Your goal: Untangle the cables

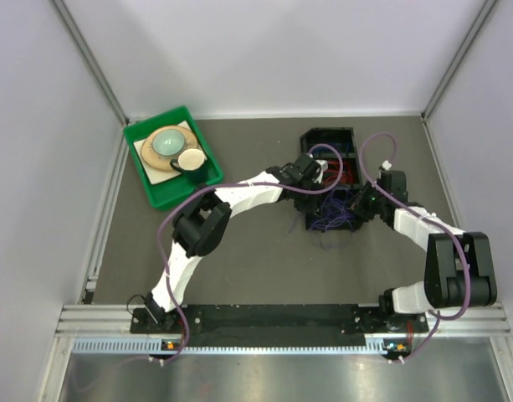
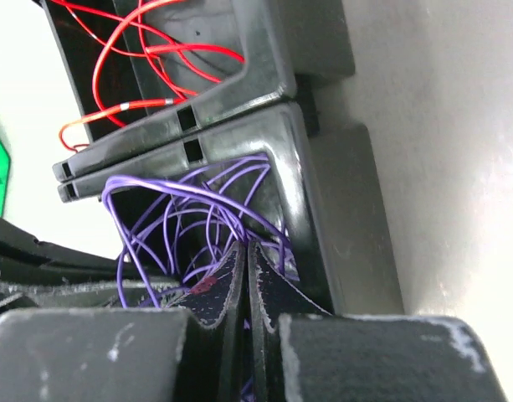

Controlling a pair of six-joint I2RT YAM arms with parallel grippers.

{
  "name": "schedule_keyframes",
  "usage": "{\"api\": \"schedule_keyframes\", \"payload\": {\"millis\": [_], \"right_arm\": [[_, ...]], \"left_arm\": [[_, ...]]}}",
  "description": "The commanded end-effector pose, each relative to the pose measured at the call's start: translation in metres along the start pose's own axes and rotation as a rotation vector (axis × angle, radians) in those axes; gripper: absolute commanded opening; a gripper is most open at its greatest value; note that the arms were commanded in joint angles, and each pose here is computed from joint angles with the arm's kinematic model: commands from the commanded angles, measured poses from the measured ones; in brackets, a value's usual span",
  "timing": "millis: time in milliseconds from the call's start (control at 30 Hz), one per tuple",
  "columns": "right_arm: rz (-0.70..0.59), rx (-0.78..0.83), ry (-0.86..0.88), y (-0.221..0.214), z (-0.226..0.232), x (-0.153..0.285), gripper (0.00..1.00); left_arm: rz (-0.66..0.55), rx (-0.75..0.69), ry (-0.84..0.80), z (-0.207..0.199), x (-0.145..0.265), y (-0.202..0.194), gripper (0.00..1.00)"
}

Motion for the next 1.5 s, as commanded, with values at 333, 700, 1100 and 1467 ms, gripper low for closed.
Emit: {"api": "schedule_keyframes", "payload": {"millis": [333, 700, 1100, 1467], "right_arm": [[-0.031, 0.052, -0.018, 0.012, 0.004, -0.01, 0.0], [-0.018, 0.055, -0.034, 0.009, 0.002, -0.014, 0.0], [-0.031, 0.05, -0.024, 0.013, 0.005, -0.014, 0.0], [-0.029, 0.055, -0.008, 0.014, 0.008, -0.014, 0.0]], "left_arm": [[-0.228, -0.061, -0.059, -0.034, 0.068, 0.036, 0.47], [-0.336, -0.083, -0.052, -0.044, 0.117, 0.039, 0.8], [-0.343, -0.126, -0.023, -0.052, 0.129, -0.025, 0.8], [-0.452, -0.215, 0.224, -0.077, 0.082, -0.067, 0.82]]}}
Point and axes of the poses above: each gripper's point midway between its finger pads, its own x axis back along the fingers, its own z axis along the line the jaws close on, y = z × x, the point moved 7 cm from there along x, back along the fingers, and after that the axes turned 2 degrees about -x, right-handed, at the moved point
